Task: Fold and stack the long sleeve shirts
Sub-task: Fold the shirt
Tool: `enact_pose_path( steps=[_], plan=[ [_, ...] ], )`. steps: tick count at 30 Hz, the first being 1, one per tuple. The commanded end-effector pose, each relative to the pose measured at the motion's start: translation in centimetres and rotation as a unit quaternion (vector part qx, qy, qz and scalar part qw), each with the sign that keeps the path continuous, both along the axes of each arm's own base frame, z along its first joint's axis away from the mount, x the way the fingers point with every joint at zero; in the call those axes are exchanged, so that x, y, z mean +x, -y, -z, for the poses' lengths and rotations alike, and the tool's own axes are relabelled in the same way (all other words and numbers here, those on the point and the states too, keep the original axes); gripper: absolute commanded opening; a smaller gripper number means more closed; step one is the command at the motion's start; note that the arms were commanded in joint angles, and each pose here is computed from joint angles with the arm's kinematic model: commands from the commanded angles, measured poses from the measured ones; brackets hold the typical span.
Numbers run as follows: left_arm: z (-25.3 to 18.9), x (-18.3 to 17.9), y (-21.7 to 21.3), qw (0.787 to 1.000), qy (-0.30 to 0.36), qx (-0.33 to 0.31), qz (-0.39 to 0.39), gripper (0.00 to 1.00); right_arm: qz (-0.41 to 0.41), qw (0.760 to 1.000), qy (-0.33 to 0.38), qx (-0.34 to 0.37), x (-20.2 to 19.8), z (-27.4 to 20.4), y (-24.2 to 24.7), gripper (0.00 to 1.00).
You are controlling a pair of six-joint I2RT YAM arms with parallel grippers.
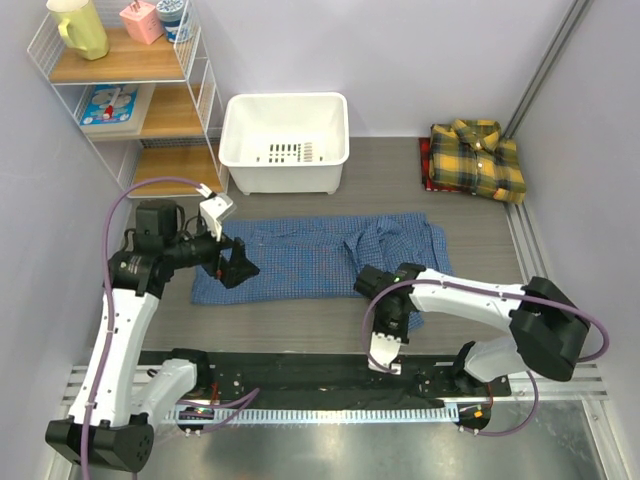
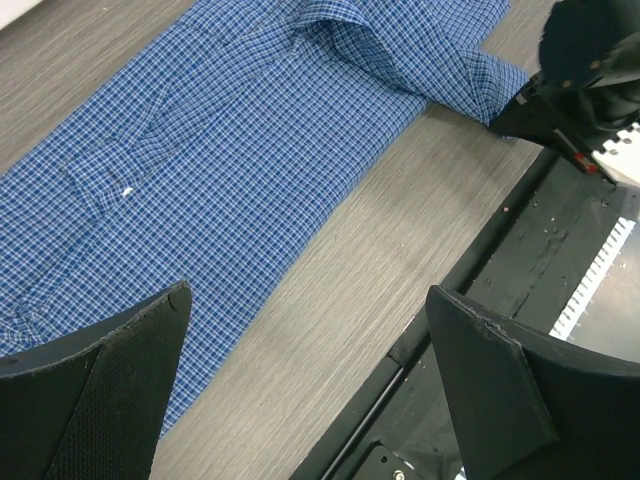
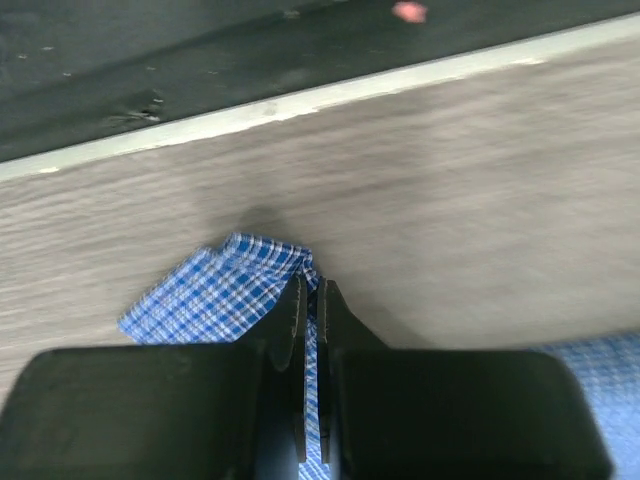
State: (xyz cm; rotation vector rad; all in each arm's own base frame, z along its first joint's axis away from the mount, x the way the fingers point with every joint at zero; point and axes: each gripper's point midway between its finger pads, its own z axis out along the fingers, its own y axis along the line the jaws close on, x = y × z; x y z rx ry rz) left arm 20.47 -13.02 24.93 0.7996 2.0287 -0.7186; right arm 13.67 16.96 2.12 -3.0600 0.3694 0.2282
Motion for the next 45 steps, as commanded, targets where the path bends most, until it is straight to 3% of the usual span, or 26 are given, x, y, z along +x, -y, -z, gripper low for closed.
enact_pose_path(
  steps=[1,5,10,12,13,14,17,18,24,26,29,32,40,41,42,44,45],
  plan=[
    [-0.8,1.4,0.5,1.0,0.018,-0.01,0.01,1.0,-0.005,0.993,0.002,0.121,0.6,-5.4,-5.2,0.01],
    [-1.0,2.3,1.0,0.999,0.015,-0.015,0.027,1.0,0.107,0.974,-0.02,0.197,1.6,-11.3,-8.7,0.01],
    [-1.6,3.9,1.1,0.999,0.03,-0.026,0.01,1.0,0.253,0.912,-0.059,0.317,4.8,-18.6,-11.9,0.01],
    [-2.5,5.8,0.7,0.998,0.052,-0.029,-0.028,1.0,0.351,0.863,-0.084,0.354,7.3,-20.0,-11.6,0.01],
    [-3.1,6.3,0.7,0.997,0.059,-0.034,-0.038,1.0,0.372,0.831,-0.077,0.406,9.5,-22.1,-12.6,0.01],
    [-3.2,7.0,0.7,0.997,0.053,-0.04,-0.047,1.0,0.452,0.781,-0.104,0.419,11.4,-22.8,-12.1,0.01],
    [-5.3,8.5,1.3,0.995,0.072,-0.052,-0.051,1.0,0.523,0.682,-0.124,0.496,15.9,-27.1,-13.0,0.01],
    [-4.9,9.1,2.1,0.996,0.061,-0.049,-0.043,1.0,0.566,0.633,-0.15,0.505,17.1,-28.1,-12.6,0.01],
    [-8.1,10.6,6.1,0.996,0.07,-0.062,0.005,1.0,0.63,0.452,-0.189,0.603,21.5,-34.1,-12.4,0.01],
    [-8.7,11.8,7.6,0.994,0.068,-0.081,0.01,1.0,0.635,0.415,-0.192,0.623,22.3,-35.5,-12.0,0.01],
    [-9.9,12.4,10.0,0.989,0.059,-0.133,0.022,1.0,0.633,0.391,-0.202,0.636,22.4,-36.4,-11.8,0.01],
    [-10.1,12.0,12.6,0.984,0.017,-0.169,0.046,1.0,0.632,0.383,-0.195,0.645,22.4,-36.7,-11.3,0.01],
    [-9.5,12.0,16.6,0.973,-0.043,-0.219,0.063,0.97,0.626,0.382,-0.184,0.655,22.1,-36.7,-10.5,0.01],
    [-9.5,11.8,17.2,0.973,-0.042,-0.218,0.07,0.92,0.626,0.38,-0.184,0.655,22.0,-36.7,-10.2,0.01],
    [-9.3,12.0,17.4,0.973,-0.041,-0.216,0.068,0.72,0.622,0.384,-0.187,0.657,21.8,-36.8,-10.2,0.01],
    [-10.0,12.9,17.2,0.976,-0.018,-0.21,0.057,0.48,0.616,0.384,-0.188,0.661,21.4,-37.3,-9.9,0.01],
    [-10.2,13.3,17.1,0.978,-0.004,-0.202,0.053,0.22,0.617,0.383,-0.184,0.663,21.5,-37.2,-9.6,0.01]
  ],
)
